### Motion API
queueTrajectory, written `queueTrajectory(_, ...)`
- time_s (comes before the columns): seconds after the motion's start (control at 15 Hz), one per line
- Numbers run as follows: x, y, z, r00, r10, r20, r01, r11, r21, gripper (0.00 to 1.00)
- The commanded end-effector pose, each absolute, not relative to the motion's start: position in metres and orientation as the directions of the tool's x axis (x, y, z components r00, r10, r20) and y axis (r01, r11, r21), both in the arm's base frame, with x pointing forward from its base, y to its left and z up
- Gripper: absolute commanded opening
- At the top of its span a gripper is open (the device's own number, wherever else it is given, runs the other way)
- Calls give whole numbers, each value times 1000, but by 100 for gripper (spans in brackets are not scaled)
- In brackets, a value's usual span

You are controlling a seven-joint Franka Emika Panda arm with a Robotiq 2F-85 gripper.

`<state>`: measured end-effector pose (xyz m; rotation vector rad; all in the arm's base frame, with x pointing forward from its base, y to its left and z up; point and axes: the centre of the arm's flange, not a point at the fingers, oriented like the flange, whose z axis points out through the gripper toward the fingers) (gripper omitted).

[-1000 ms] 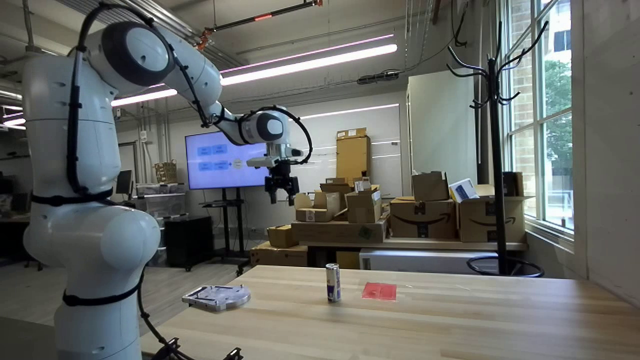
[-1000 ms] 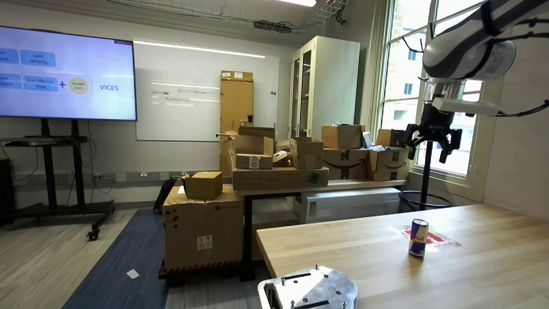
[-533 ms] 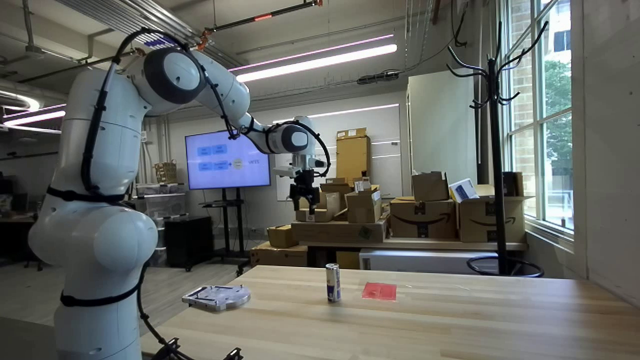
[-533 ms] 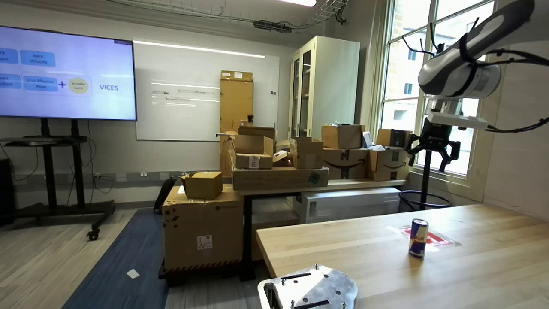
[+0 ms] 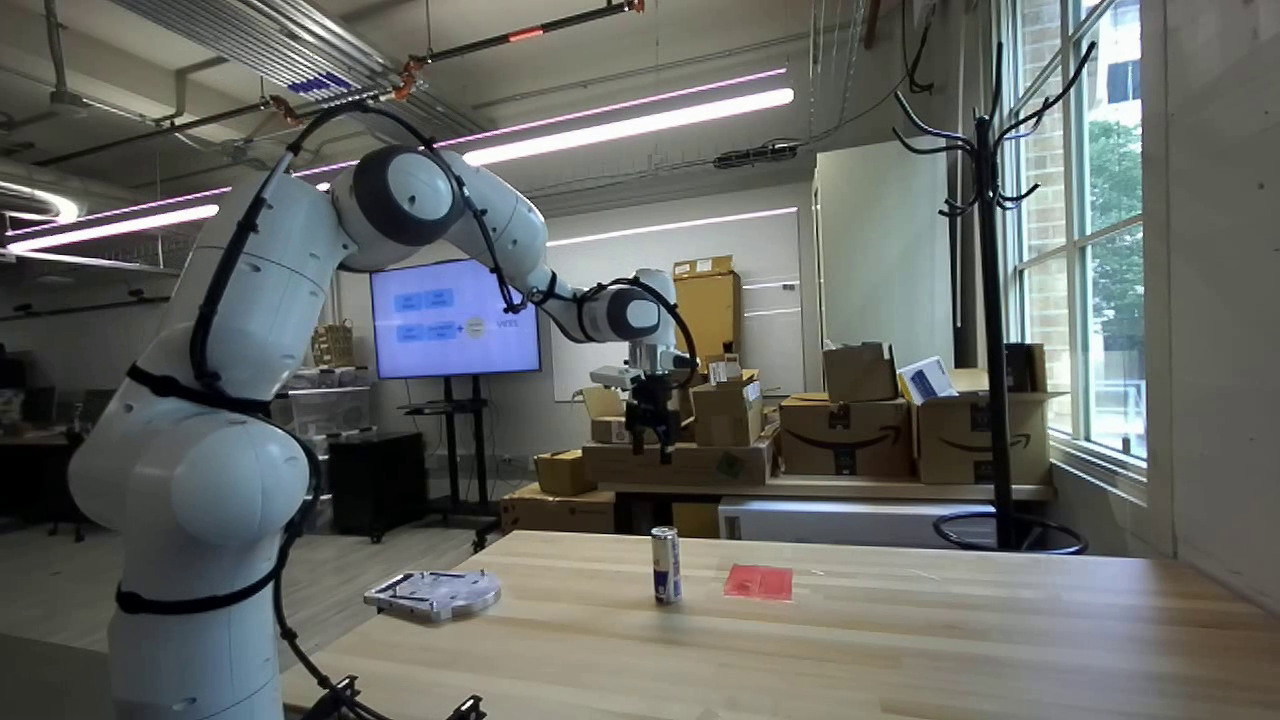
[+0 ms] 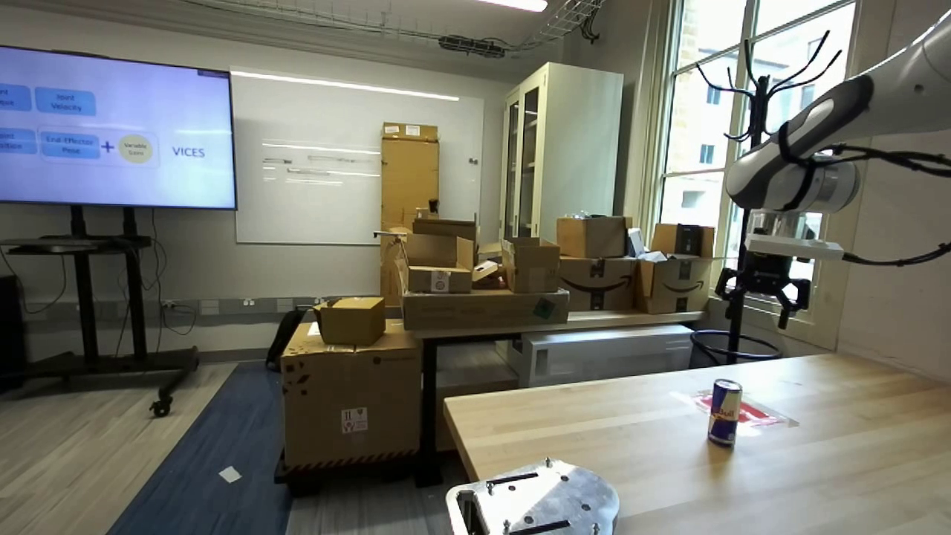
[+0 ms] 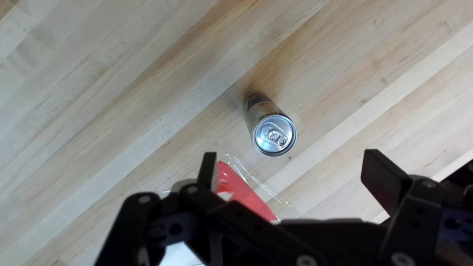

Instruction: Put the Red bull can on the metal object

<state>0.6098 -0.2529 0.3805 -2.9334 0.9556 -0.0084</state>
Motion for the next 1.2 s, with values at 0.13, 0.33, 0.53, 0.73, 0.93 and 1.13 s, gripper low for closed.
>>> queueTrajectory(0.13, 644, -257, 333, 796, -605, -31, -605, -792, -78, 100)
queueTrajectory(0.33, 651, -254, 306, 809, -587, -26, -588, -807, -54, 100)
queueTrajectory(0.53, 658, -257, 287, 816, -578, 4, -578, -816, -17, 100)
queueTrajectory(0.73, 665, -261, 272, 819, -573, 30, -573, -820, 9, 100)
queueTrajectory(0.93, 668, -263, 261, 824, -566, 41, -567, -824, 19, 100)
queueTrajectory(1.13, 669, -258, 245, 833, -552, 36, -554, -832, 42, 100)
